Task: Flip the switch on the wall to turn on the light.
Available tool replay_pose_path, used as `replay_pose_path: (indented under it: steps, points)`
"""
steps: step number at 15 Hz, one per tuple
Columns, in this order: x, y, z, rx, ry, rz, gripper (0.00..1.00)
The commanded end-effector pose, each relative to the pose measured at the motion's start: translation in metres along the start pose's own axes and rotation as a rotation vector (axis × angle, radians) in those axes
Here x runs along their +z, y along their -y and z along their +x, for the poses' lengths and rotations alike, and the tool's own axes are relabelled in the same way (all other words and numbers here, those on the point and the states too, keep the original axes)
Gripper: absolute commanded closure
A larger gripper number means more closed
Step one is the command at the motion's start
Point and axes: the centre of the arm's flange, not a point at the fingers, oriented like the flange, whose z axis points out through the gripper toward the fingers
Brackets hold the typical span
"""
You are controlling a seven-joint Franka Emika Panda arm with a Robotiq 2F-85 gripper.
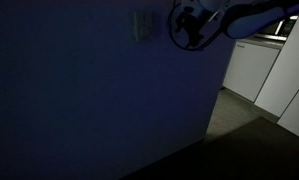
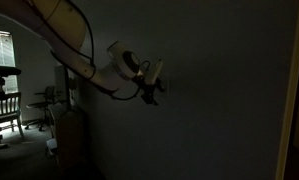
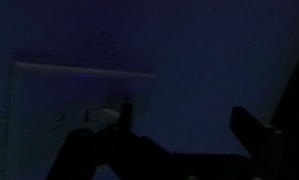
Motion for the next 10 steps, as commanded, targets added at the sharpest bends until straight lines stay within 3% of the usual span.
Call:
replay_pose_path:
  steps: [1, 3, 10]
  points:
    - [-0.020, -0.029, -0.019, -0.030, 0.065, -0.071, 0.00]
    - [-0.048, -0.034, -0.012, -0.046, 0.085, -0.102, 0.00]
    - [-0.056, -0.030, -0.006, -0.064, 0.122, -0.087, 0.00]
